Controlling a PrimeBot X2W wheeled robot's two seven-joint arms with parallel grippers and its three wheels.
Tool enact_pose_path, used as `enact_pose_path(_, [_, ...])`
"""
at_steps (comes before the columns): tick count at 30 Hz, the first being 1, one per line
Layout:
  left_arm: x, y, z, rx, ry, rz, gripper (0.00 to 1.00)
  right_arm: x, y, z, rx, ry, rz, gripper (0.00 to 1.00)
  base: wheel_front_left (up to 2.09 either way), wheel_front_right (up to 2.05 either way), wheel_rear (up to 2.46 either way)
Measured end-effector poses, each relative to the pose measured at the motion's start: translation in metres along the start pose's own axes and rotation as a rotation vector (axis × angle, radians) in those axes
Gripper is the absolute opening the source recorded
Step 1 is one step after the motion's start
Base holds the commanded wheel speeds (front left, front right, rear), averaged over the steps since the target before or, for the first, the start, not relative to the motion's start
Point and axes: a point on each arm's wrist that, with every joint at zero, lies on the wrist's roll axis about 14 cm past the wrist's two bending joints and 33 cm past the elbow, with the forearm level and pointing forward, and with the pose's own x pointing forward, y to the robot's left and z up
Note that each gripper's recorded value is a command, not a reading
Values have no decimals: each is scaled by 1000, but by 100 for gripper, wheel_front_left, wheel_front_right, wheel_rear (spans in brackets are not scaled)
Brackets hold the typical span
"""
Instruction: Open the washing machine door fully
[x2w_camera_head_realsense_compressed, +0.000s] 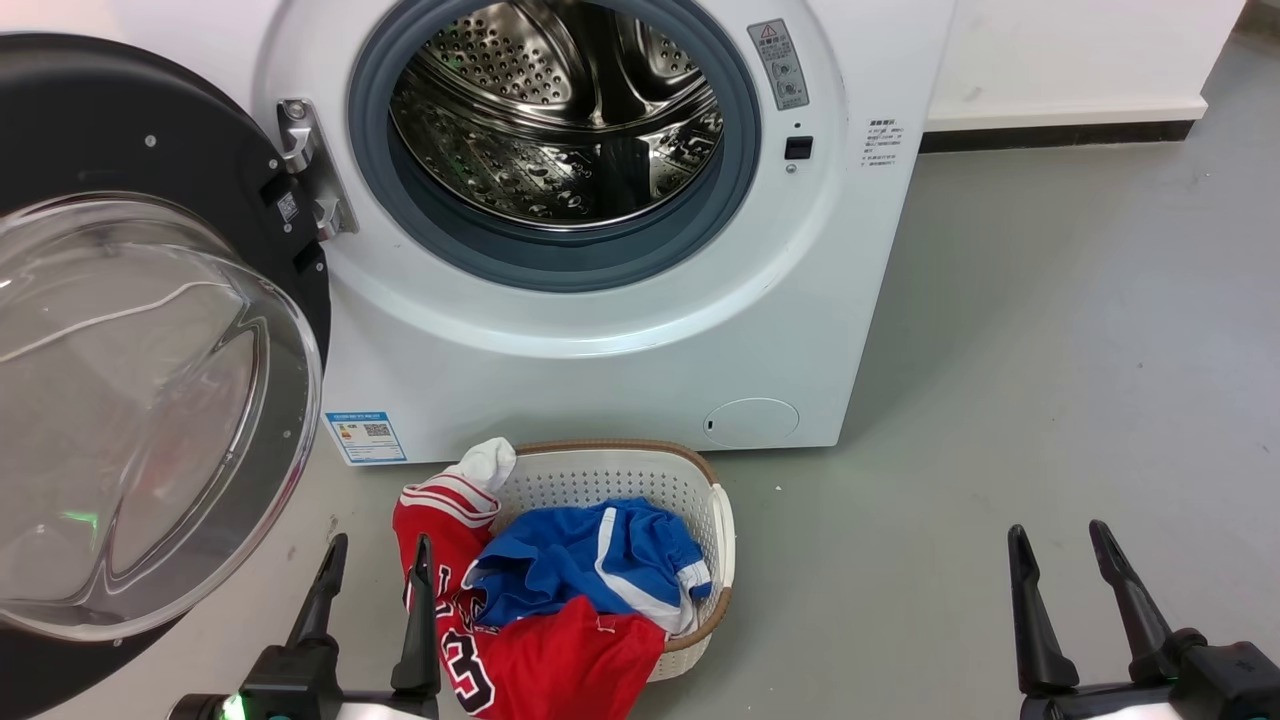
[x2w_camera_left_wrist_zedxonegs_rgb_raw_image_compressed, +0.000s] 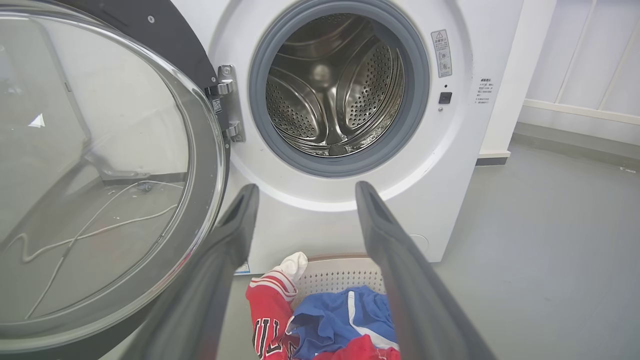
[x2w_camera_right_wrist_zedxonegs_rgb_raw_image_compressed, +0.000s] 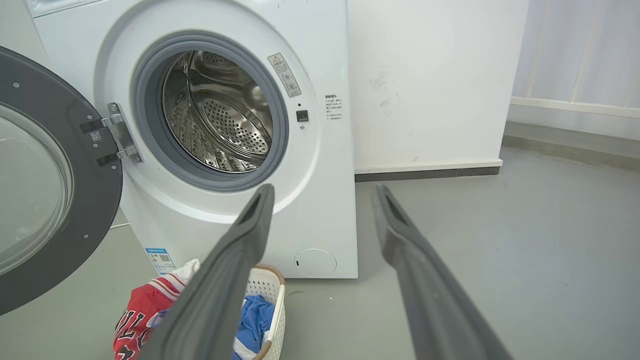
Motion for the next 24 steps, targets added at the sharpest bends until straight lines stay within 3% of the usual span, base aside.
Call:
enact_pose_path(13, [-2, 0, -12, 3, 37, 9, 100, 1, -1, -1, 1, 1, -2, 100, 0, 0, 0])
enact_pose_path(14, [-2, 0, -13, 4, 43, 11, 0, 0, -1, -2, 1, 4, -3, 0, 0, 0, 0])
enact_pose_path(20, [-12, 2, -37, 1, 124, 17, 0, -9, -3, -24, 9, 79, -14, 0, 0, 0, 0])
enact_pose_path(24, [-15, 6, -44, -70, 160, 44, 0, -10, -6, -28, 82, 95, -35, 0, 0, 0, 0])
